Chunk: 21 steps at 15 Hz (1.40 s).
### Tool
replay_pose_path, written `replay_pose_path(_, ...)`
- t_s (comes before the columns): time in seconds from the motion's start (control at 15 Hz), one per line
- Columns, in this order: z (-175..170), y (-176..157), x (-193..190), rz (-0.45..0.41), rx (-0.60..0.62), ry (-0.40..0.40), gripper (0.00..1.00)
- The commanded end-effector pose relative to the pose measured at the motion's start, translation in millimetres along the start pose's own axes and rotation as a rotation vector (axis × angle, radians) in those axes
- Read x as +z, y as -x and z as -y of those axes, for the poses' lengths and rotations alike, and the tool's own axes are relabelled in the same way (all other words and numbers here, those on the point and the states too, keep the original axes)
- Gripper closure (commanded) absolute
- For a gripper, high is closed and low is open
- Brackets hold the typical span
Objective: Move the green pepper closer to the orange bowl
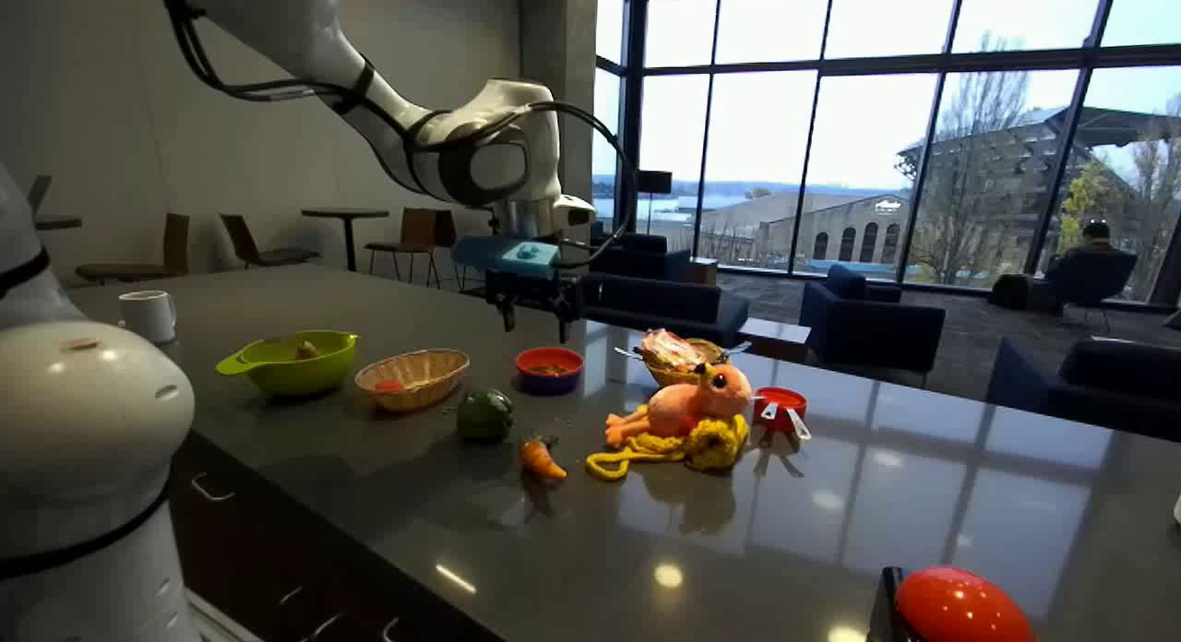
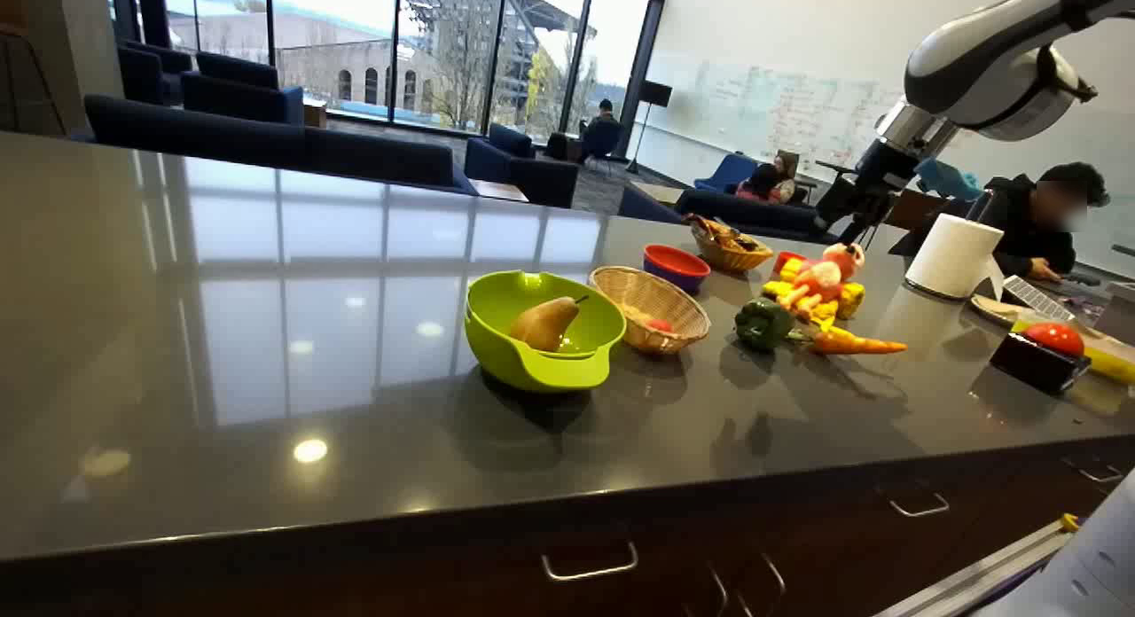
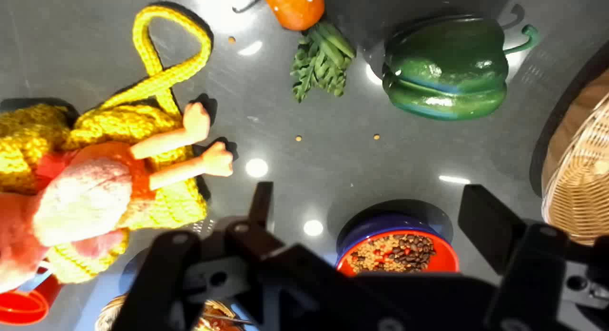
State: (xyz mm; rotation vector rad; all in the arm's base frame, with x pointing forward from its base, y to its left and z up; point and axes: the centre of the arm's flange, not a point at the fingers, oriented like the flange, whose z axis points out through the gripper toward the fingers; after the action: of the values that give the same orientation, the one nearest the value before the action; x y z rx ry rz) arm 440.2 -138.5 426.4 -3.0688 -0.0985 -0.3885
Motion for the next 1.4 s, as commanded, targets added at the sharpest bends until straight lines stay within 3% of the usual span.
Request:
replay_pose_path(0.0, -0.1, -0.2, -0.2, -0.001, 0.000, 0.000, 0.00)
replay_pose_path(0.4, 1.1, -1.7, 0.2, 0.003, -0.003, -0.006, 0.00)
replay_pose_path(0.73, 28.6, -19.1, 10.4, 0.030, -0.068, -0.018, 0.00)
replay_pose_path(1.07, 61.8, -15.3, 31.7, 0.099, -0.226, -0.036, 0.00)
replay_pose_path(1.33, 65.7, 0.9, 54.7, 0.174, -0.382, -0.014, 0.00)
